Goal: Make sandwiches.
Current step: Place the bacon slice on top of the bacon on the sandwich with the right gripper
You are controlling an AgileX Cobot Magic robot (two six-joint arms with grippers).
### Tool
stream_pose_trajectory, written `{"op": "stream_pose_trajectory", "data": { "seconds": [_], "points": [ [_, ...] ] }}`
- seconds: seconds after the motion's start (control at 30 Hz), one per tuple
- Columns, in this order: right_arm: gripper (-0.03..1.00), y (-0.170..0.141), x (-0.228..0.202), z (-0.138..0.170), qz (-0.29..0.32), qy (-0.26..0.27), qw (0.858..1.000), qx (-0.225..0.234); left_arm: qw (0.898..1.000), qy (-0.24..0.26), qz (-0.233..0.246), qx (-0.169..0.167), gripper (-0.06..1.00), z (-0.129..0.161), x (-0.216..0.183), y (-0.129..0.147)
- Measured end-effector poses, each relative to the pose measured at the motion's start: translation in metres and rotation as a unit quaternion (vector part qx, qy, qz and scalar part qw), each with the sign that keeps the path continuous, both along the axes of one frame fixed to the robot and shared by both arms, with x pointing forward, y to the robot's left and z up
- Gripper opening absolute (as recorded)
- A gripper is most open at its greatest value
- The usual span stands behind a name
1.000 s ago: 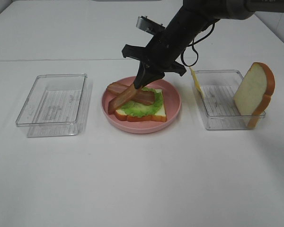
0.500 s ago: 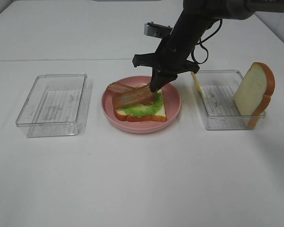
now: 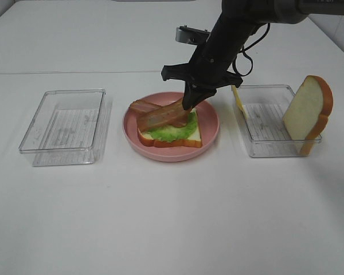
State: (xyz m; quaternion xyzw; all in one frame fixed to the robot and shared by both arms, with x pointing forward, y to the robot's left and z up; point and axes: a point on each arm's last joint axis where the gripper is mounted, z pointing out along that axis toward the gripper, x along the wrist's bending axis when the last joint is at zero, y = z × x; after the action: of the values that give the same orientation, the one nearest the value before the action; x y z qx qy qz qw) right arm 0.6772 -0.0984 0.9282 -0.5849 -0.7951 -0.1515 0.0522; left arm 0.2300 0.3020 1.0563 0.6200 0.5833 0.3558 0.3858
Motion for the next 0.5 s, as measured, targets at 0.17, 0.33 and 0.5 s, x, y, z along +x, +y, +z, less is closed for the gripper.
{"op": "stream_pose_trajectory", "data": {
  "seconds": [0.17, 0.33, 0.5],
  "points": [
    [0.46, -0.0003, 0.0010, 0.0000, 0.000, -0.006, 1.000, -0.002, 1.000, 0.000, 0.000, 0.000, 0.98, 0.0000, 0.0000, 0.0000],
    [0.73, -0.0005, 0.0013, 0.0000, 0.000, -0.007, 1.000, -0.003, 1.000, 0.000, 0.000, 0.000, 0.98, 0.0000, 0.0000, 0.0000],
    [0.79, -0.0009, 0.0006, 0.0076, -0.004, -0.013, 1.000, 0.000, 1.000, 0.000, 0.000, 0.000, 0.98, 0.0000, 0.0000, 0.0000]
  ]
}}
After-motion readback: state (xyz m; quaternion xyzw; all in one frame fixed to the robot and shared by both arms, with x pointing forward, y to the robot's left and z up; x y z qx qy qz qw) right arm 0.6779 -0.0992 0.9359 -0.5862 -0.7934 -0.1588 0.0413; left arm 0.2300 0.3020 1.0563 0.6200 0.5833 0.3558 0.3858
